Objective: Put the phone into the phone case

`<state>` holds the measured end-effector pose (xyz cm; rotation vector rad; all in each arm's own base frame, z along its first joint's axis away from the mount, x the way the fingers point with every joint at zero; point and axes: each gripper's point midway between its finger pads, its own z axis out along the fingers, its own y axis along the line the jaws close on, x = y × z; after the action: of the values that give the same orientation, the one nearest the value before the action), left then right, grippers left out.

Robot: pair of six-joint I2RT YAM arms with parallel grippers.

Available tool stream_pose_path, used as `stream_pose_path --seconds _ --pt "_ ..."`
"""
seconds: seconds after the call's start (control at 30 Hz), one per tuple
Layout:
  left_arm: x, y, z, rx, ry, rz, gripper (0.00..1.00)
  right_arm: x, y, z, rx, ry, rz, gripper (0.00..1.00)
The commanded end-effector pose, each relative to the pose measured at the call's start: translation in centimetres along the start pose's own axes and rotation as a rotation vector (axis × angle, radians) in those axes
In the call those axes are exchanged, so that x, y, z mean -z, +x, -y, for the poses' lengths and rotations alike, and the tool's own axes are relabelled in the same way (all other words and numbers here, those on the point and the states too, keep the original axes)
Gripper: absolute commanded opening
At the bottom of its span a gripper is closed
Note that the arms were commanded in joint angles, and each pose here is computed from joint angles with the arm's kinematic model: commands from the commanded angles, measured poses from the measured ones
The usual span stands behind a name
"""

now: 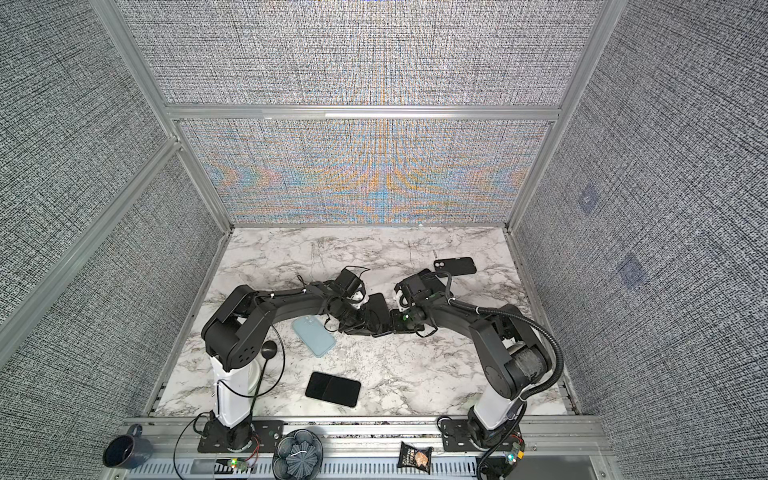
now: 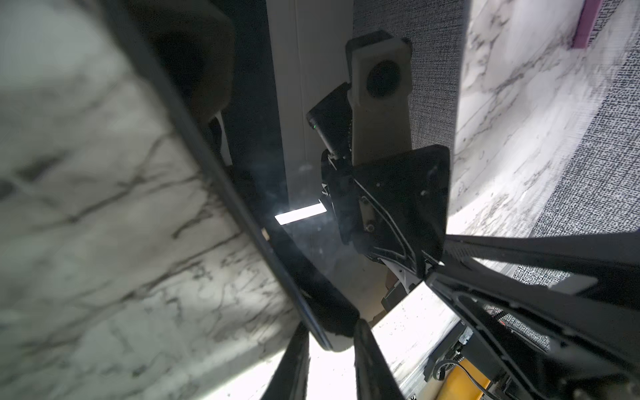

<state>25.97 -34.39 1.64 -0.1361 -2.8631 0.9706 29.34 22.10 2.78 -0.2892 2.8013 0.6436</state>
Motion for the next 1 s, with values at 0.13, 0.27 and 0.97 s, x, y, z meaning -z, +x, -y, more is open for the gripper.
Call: stream_pose_path --seconds 0.13,0.27,0.97 --pt "-1.2 -0.1 -2.2 0.014 -0.067 0.001 0.21 -0.8 1.6 1.6 -0.010 0.064 -0.048 0.17" --pt "-1.1 -0.2 -2.3 0.013 -0.065 0.005 0.21 -1.0 2.0 1.8 -0.016 0.067 -0.053 0.17" --pt "0.0 -0.9 -2.4 0.000 -0.047 0.036 0.21 -1.8 4.8 2.3 -0.063 0.070 -0.106 0.12"
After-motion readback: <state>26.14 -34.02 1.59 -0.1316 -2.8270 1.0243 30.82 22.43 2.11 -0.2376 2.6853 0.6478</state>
